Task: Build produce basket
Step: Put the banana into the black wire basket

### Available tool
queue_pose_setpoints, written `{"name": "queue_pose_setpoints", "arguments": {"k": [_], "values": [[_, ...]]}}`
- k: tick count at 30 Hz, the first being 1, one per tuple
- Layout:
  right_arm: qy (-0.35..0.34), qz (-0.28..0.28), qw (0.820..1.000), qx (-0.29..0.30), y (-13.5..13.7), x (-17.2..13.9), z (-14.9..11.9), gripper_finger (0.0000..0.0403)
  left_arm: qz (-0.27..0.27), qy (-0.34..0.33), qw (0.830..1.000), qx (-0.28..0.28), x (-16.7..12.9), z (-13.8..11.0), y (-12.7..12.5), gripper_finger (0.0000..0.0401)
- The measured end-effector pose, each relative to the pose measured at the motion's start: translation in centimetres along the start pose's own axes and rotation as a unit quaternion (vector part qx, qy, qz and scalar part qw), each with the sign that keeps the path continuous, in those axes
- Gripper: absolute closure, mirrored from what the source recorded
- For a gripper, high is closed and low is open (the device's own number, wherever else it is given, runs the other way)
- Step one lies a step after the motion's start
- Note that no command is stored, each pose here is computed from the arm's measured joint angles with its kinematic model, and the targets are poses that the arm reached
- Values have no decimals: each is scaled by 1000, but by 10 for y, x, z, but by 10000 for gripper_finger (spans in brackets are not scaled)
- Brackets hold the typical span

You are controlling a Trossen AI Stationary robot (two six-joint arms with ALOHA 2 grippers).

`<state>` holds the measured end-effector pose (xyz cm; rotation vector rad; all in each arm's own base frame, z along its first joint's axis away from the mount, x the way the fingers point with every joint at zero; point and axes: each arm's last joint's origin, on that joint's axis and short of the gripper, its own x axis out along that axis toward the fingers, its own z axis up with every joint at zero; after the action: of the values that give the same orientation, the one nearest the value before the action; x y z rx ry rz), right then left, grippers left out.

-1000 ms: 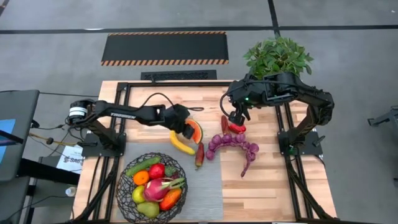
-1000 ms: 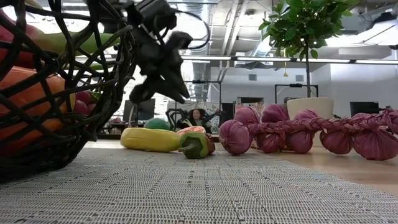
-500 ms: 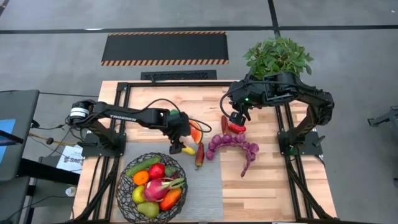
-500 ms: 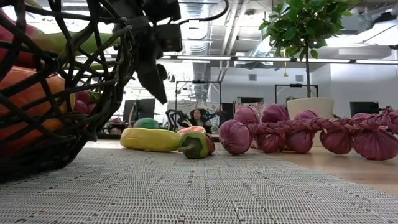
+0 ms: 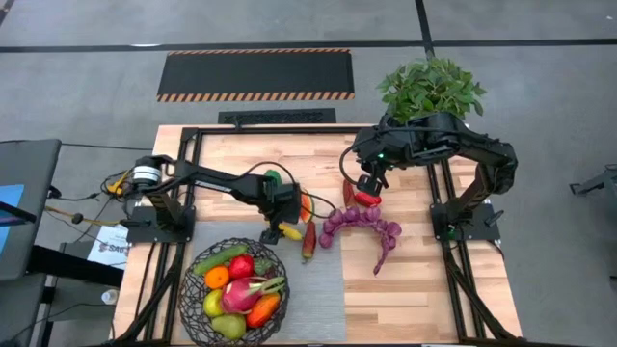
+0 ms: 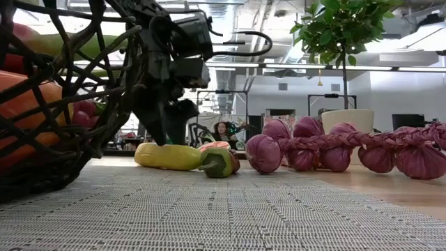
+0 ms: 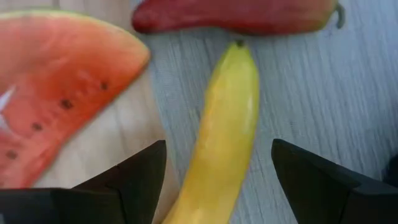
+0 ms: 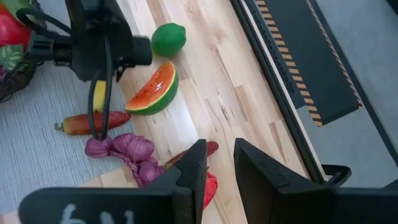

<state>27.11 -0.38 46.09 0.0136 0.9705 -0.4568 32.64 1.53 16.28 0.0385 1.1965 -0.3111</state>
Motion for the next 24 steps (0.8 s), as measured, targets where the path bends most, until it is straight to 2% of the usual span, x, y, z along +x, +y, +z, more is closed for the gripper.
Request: {"name": "queue_pose_setpoints", "arguments": {"k": [7,12,15,22,24], "values": [[0,0,1000,4,0,0,0,298,-7,19,999,31,12,-2,3,124],[-1,0,1000,4,0,0,0,298,13,41,999,33,18,-4,5,137],[-1,0,1000,4,0,0,0,298,21,36,998,41,17,-2,6,176],[0,0,1000,4,0,0,0,298,51,30,997,42,4,14,10,324],[0,0,1000,4,0,0,0,298,50,21,998,39,-3,21,13,325]]}}
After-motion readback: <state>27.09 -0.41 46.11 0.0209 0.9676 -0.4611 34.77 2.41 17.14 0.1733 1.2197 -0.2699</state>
